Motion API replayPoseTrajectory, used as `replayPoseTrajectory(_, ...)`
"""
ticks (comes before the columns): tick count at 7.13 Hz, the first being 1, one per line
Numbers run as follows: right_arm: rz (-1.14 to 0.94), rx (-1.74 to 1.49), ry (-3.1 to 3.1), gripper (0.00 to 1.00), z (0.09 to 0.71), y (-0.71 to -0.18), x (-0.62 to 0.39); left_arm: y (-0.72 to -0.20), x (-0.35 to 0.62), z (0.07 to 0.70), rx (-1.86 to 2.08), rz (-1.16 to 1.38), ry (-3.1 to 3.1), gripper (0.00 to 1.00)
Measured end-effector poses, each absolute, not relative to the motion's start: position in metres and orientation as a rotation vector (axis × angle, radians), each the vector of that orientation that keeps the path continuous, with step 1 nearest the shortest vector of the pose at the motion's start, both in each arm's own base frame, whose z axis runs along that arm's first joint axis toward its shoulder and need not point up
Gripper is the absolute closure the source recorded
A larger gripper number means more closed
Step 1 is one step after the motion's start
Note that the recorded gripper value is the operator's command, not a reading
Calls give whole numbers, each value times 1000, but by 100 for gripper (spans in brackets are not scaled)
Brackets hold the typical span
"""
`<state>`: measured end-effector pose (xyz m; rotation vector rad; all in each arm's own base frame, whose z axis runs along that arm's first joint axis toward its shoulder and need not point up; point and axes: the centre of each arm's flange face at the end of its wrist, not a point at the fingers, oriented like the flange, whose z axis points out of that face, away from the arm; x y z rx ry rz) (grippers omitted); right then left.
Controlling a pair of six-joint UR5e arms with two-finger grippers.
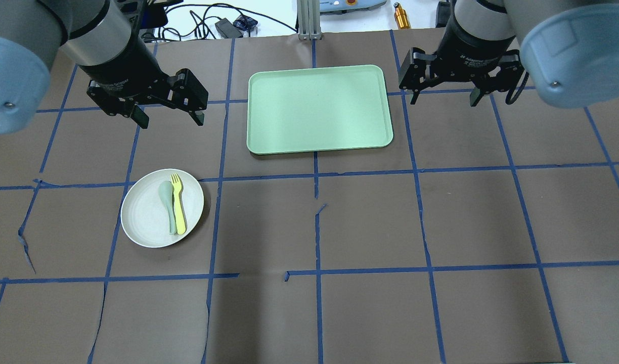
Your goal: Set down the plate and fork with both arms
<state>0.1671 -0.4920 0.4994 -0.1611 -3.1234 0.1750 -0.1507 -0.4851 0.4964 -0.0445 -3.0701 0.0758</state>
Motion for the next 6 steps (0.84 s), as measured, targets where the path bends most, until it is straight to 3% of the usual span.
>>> replayPoseTrajectory(6, 170, -160, -3124, 0, 497, -492, 168, -485, -145, 487, -31, 91, -3122, 0)
